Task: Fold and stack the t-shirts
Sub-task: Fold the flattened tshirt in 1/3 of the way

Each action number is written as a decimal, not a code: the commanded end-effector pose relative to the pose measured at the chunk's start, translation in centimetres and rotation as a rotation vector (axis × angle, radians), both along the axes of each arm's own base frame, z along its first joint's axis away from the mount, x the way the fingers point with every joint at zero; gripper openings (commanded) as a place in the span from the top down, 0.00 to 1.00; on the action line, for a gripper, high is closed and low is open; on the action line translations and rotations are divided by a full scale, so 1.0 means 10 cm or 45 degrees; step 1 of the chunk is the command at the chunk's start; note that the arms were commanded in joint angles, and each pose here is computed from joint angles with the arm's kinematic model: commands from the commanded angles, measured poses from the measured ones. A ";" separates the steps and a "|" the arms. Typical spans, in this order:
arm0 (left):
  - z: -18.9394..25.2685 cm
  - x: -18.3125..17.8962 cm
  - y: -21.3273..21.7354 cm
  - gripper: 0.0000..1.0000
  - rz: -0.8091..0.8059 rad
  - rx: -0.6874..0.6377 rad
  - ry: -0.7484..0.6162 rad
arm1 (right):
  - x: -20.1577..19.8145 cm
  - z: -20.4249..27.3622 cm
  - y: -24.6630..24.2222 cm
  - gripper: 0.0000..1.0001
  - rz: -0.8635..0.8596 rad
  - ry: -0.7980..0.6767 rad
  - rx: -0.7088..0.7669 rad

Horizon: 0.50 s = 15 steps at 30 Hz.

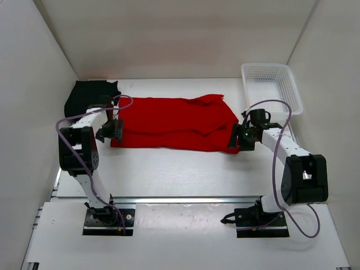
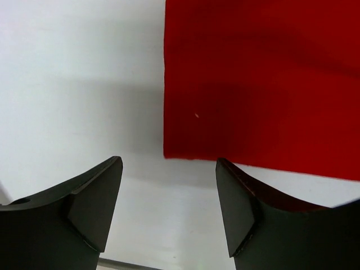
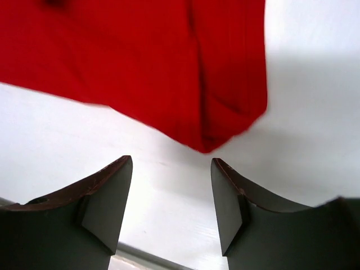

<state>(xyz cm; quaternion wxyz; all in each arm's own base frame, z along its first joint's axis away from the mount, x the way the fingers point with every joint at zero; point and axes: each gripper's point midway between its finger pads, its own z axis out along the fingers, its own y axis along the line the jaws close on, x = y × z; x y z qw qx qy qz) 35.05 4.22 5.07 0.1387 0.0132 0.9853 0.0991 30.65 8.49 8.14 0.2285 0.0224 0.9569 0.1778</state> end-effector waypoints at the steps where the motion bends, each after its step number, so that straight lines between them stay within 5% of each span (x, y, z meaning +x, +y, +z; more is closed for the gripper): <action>1: -0.13 0.00 0.00 0.22 0.123 -0.182 0.030 | 0.00 -0.08 0.06 0.44 0.050 -0.040 0.045; 11: -0.37 0.12 -0.06 0.22 0.188 -0.238 0.036 | 0.03 -0.36 0.08 0.47 0.038 -0.006 0.067; 13: -0.40 0.10 -0.10 0.25 0.185 -0.266 0.053 | 0.04 -0.37 0.07 0.48 0.035 -0.009 0.061; 15: -0.45 0.03 -0.13 0.41 0.176 -0.293 0.091 | 0.05 -0.39 0.08 0.51 0.044 -0.006 0.063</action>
